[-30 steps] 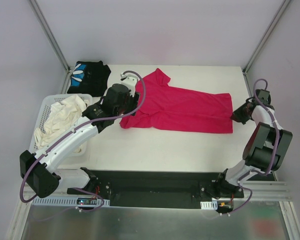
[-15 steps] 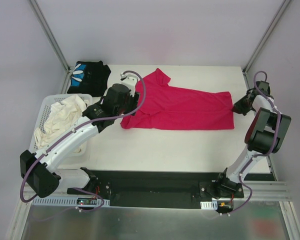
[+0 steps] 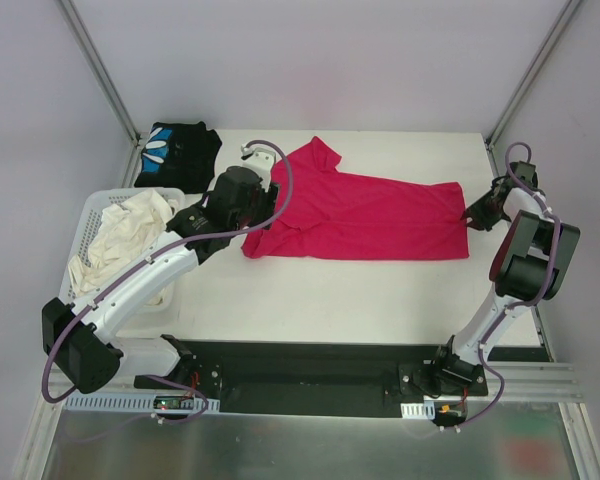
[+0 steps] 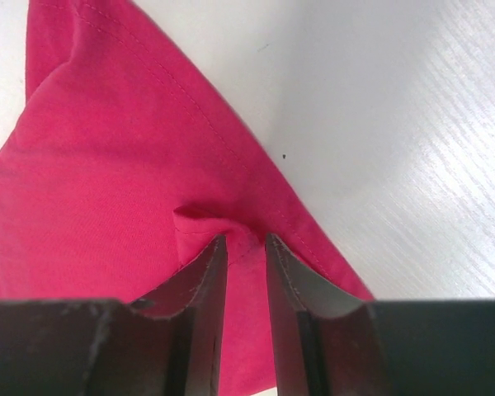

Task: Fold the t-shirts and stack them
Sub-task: Fold the flattened tshirt in 1/3 of the way

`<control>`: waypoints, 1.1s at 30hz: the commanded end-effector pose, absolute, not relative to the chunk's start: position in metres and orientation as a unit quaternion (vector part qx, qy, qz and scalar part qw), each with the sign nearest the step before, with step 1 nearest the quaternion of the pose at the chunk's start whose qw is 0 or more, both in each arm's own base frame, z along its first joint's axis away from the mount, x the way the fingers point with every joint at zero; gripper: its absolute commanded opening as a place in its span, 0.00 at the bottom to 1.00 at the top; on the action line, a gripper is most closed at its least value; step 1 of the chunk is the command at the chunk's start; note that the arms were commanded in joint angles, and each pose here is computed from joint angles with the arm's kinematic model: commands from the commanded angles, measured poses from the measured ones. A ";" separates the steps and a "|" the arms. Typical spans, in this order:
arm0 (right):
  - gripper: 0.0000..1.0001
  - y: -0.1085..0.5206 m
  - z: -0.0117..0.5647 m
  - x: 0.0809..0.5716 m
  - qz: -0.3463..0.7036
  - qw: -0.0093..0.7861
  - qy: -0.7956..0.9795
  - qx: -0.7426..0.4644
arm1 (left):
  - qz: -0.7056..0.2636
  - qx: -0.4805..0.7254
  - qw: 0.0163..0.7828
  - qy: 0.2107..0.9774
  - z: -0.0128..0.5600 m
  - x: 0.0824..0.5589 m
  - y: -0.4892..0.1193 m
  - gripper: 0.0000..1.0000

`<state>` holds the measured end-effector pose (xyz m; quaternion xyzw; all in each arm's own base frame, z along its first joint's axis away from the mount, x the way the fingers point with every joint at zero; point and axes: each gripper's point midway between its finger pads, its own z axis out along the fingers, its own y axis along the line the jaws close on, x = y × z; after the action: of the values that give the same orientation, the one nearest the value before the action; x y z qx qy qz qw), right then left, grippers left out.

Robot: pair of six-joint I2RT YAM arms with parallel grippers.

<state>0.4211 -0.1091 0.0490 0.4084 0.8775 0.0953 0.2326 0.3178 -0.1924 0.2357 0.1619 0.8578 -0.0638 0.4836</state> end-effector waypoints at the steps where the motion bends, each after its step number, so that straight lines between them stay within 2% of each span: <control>1: 0.29 -0.118 0.062 0.422 0.072 0.246 0.877 0.406 | -0.070 0.158 0.511 0.842 0.258 0.323 -0.197 0.54; 11: 0.29 -0.102 0.107 0.435 0.109 0.293 0.870 0.381 | -0.075 0.154 0.517 0.838 0.264 0.319 -0.194 0.54; 24: 0.25 -0.085 0.089 0.462 0.124 0.273 0.883 0.361 | -0.077 0.150 0.513 0.842 0.259 0.319 -0.195 0.54; 33: 0.25 -0.085 0.078 0.462 0.119 0.262 0.887 0.361 | -0.070 0.153 0.508 0.845 0.256 0.325 -0.198 0.54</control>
<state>0.4534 -0.0846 0.0656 0.3681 0.8882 0.1152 0.2495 0.3176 -0.1921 0.2381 0.1606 0.8565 -0.0650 0.4862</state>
